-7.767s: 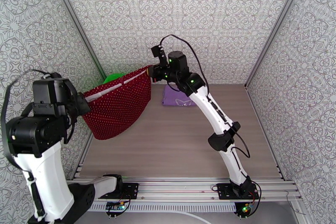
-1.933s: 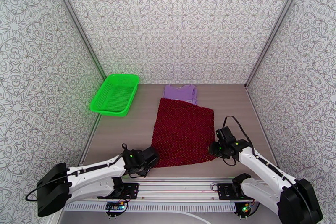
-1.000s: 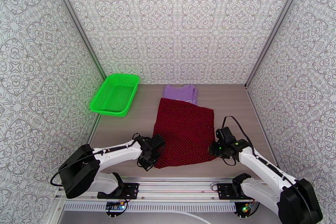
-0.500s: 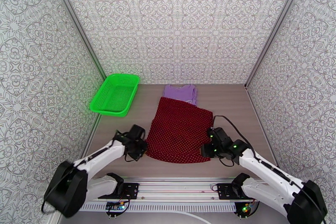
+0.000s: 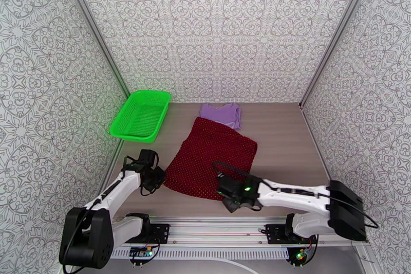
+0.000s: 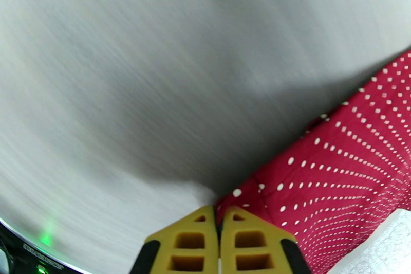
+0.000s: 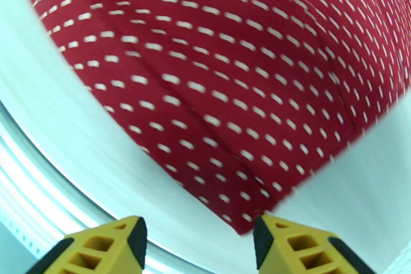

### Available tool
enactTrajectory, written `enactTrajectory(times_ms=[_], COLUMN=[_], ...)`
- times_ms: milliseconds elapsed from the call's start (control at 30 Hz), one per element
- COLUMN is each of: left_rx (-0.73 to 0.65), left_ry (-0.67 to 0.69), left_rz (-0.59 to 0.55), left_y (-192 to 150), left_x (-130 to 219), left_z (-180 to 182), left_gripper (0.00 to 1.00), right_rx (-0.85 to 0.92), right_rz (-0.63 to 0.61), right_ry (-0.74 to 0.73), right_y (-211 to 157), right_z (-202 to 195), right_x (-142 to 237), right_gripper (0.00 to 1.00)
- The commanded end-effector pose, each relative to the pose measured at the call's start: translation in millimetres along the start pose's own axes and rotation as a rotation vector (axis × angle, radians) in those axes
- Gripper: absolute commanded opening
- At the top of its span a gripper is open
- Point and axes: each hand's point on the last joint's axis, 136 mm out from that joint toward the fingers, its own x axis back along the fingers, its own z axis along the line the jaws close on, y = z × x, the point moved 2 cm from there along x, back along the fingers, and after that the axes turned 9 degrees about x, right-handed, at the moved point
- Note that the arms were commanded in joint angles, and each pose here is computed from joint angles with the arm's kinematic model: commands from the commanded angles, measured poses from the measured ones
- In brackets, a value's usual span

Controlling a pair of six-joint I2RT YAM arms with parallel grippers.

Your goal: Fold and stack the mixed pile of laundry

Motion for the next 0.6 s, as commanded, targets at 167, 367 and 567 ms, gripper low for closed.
enactTrajectory(times_ms=[167,367,567], left_rx=[-0.039,-0.029,-0.028], left_ry=[-0.031,-0.038,-0.039], left_rz=[-0.005,-0.001,0.002], left_y=[11.5,16.1,19.0], left_x=[9.9,10.7,9.6], left_z=[-4.8,-2.8,-4.0], left_gripper=[0.0,0.0,0.0], right_rx=[0.071,0.09,0.109], right_rz=[0.065,0.102,0.142], right_ry=[-0.151,-0.132,-0.126], right_y=[-5.5,-9.7,-9.9], right_z=[-16.0,-9.1,-4.6], right_x=[-11.3,-26.8,-35.5], right_gripper=[0.59,0.57,0.51])
